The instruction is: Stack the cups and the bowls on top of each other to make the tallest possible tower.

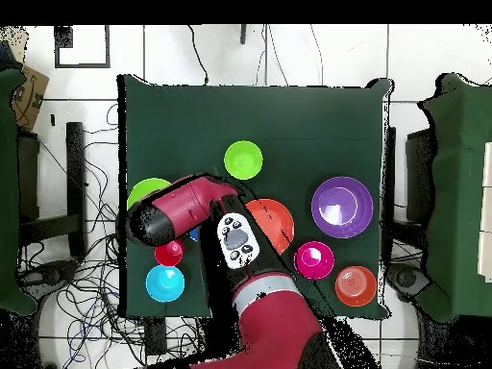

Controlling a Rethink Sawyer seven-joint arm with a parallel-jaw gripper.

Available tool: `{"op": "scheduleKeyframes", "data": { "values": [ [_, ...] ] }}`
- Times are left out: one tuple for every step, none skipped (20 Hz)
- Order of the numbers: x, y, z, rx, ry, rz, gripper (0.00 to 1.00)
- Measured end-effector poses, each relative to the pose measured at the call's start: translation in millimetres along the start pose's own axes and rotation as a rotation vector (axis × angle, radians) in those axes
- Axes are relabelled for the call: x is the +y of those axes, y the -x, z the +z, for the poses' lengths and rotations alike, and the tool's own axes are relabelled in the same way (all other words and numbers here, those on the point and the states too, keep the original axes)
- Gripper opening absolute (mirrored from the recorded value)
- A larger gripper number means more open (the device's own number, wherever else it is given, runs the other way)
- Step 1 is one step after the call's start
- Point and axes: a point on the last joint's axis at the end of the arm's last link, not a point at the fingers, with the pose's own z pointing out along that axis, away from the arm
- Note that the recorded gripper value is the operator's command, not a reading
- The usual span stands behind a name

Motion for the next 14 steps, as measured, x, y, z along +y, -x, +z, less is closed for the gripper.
{"op": "scheduleKeyframes", "data": {
  "values": [
    [0.5, -1.2, 1.7, 0.003, 0.002, 0.001, 1.0],
    [0.5, -1.4, 1.9, 0.004, 0.002, 0.001, 1.0],
    [0.3, -1.3, 1.8, 0.004, 0.002, 0.001, 1.0],
    [0.2, -1.3, 1.6, 0.003, 0.002, 0.001, 1.0],
    [-0.4, -1.6, 1.5, 0.004, 0.0, 0.002, 1.0],
    [-0.7, -1.8, 1.6, 0.004, 0.0, 0.002, 1.0],
    [-1.1, -2.0, 1.6, 0.005, -0.001, 0.002, 1.0],
    [-1.4, -2.2, 1.6, 0.005, -0.001, 0.003, 1.0],
    [-1.6, -2.3, 1.6, 0.005, -0.002, 0.003, 1.0],
    [-1.6, -2.4, 1.6, 0.005, -0.002, 0.003, 1.0],
    [-1.7, -2.4, 1.6, 0.005, -0.002, 0.003, 1.0],
    [-1.8, -2.4, 1.6, 0.005, -0.002, 0.003, 1.0],
    [-1.8, -2.4, 1.5, 0.005, -0.002, 0.003, 1.0],
    [-1.8, -2.4, 1.5, 0.005, -0.002, 0.003, 1.0]
  ]
}}
